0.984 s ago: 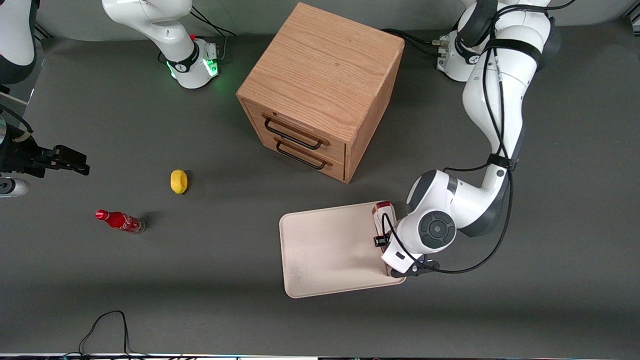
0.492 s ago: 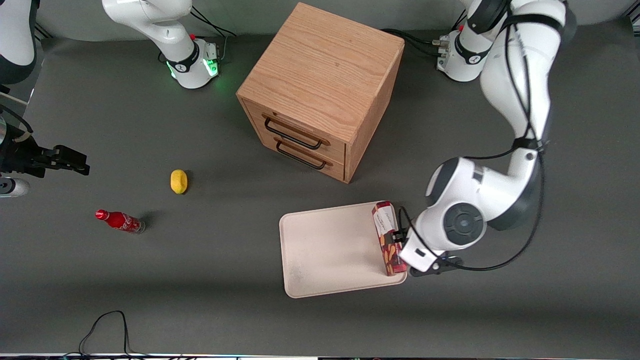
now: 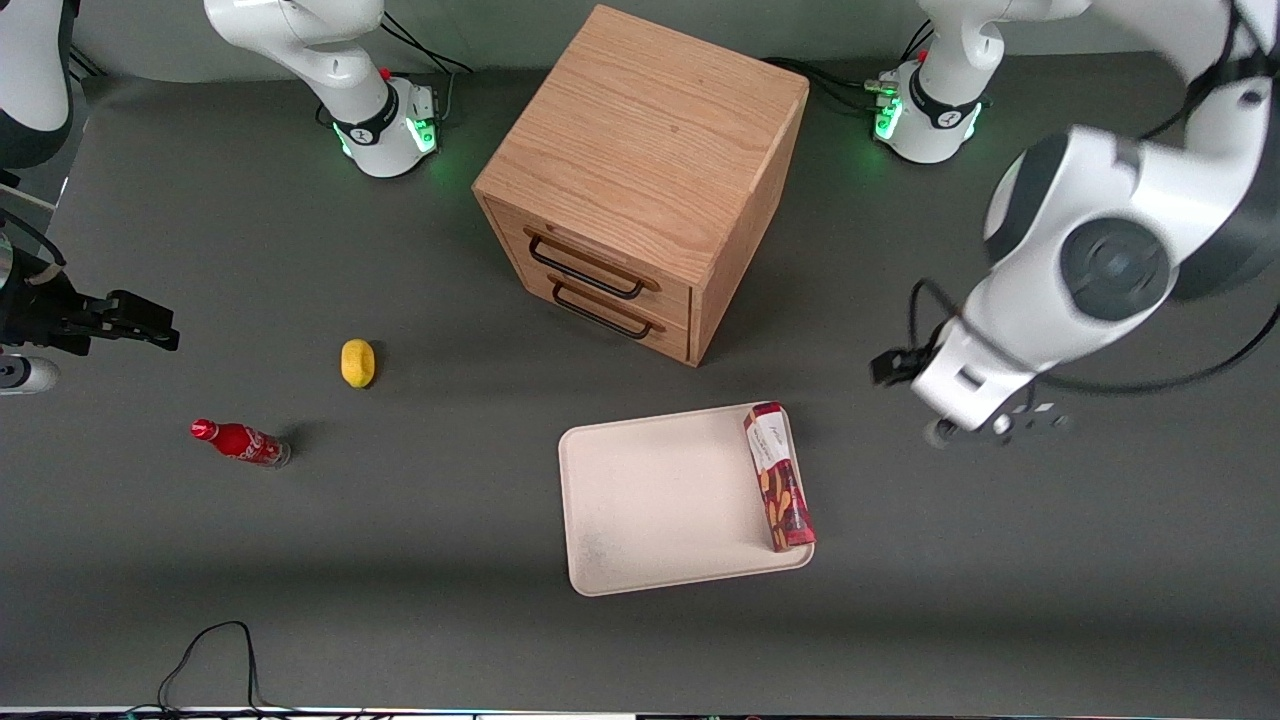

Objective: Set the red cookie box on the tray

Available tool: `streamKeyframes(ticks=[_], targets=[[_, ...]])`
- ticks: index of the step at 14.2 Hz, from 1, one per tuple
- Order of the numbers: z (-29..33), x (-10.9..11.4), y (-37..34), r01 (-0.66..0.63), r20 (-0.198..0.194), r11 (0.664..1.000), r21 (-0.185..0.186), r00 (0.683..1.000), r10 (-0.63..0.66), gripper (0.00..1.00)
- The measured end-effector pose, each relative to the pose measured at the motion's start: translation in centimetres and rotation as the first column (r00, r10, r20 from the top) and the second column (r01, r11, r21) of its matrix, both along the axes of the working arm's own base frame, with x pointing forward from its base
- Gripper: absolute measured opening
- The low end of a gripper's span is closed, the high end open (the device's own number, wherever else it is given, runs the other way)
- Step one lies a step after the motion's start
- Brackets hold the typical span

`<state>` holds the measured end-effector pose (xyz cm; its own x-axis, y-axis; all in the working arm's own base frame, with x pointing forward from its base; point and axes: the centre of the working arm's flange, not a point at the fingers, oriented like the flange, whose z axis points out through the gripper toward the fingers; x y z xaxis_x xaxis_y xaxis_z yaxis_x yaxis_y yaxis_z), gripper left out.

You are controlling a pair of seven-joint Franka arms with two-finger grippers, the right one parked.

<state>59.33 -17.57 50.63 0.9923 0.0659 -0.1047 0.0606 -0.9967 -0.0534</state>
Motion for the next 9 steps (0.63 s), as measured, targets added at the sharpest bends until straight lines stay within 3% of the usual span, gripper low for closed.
streamKeyframes(ticks=[4,9], targets=[[5.9,-6.1,9.6,0.014,0.024,1.000,0.024,1.000,-0.015,1.00],[11.3,-7.6,17.1,-0.020,0.058,1.000,0.009,0.998,0.019,1.00]])
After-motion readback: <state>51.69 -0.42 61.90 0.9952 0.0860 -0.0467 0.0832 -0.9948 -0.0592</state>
